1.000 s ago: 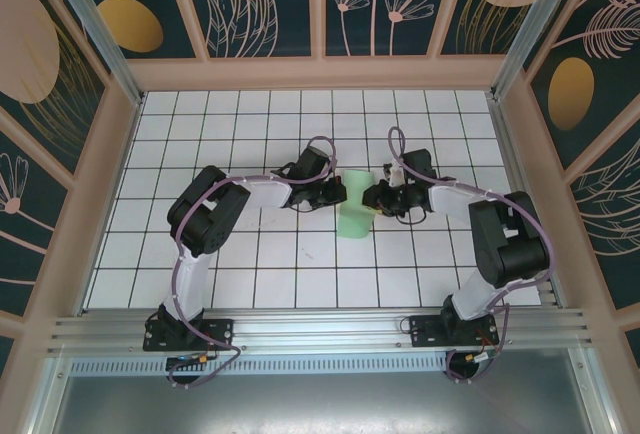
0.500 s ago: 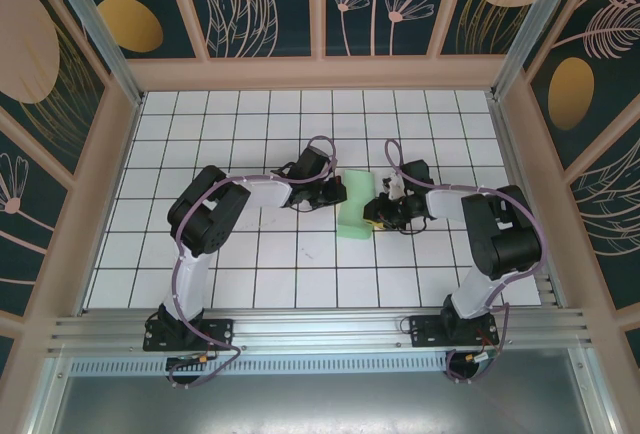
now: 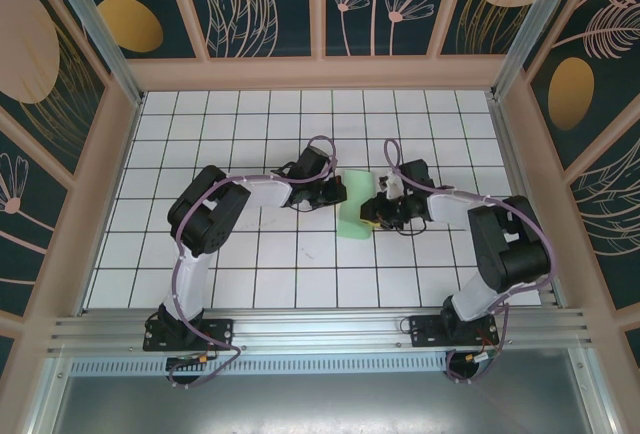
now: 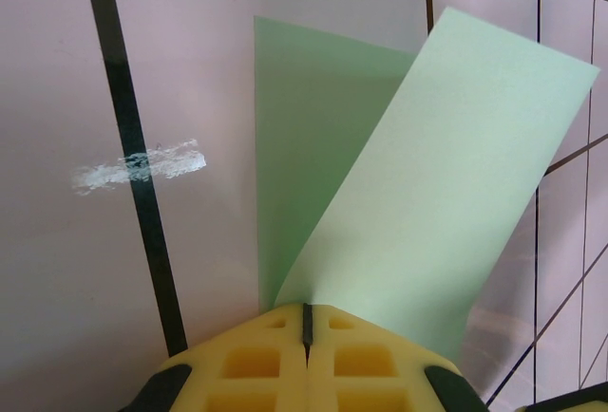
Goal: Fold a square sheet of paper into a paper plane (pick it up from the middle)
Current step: Fold the square sheet of paper in half at the center of the table.
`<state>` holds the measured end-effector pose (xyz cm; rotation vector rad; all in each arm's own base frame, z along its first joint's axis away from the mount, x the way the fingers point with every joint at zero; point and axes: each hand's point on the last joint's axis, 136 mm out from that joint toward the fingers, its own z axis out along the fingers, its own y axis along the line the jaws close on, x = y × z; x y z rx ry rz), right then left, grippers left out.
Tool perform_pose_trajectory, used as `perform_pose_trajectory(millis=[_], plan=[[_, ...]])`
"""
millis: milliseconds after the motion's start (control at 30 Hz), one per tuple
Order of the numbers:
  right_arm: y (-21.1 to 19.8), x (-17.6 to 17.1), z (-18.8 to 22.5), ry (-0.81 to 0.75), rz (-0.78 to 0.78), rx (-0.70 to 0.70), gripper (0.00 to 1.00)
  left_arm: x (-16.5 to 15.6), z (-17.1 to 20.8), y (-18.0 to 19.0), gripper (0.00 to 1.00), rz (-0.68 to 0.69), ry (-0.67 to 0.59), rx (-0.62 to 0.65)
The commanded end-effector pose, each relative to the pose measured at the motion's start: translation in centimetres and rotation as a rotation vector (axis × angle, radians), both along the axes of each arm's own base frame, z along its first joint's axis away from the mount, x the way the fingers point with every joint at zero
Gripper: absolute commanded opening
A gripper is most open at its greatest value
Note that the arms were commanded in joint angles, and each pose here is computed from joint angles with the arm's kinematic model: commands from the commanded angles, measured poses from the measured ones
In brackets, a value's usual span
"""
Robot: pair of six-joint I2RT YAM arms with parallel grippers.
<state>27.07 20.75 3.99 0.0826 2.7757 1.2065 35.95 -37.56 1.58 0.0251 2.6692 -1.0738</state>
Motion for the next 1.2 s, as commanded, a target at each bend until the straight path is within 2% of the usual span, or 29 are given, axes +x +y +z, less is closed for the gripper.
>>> perform_pose_trajectory(millis=[0, 167, 500, 767, 967, 1167], plan=[[-0.6, -1.5, -2.4, 0.071, -0.014, -0.031, 0.27, -1.8, -4.6, 1.8, 0.04, -0.005, 0.085, 0.123], [-1.0, -2.0, -3.6, 0.098, -0.015, -0.056, 0.27, -1.8, -4.6, 1.8, 0.04, -0.003, 0.087, 0.122], [0.1, -1.9, 1.0, 0.02, 0.006, 0.03, 0.28, -1.9, -4.8, 1.8, 0.04, -0.006, 0.091, 0.123], [0.0, -3.8, -1.4, 0.094, 0.012, 0.027, 0.28, -1.9, -4.7, 1.7, 0.04, -0.01, 0.091, 0.119], [-1.1, -4.2, -3.5, 0.131, 0.021, -0.07, 0.28, -1.9, -4.8, 1.6, 0.04, -0.013, 0.091, 0.117], [-0.3, -2.7, -0.5, 0.055, 0.016, -0.028, 0.29, -2.1, -4.9, 1.8, 0.04, -0.013, 0.094, 0.12]])
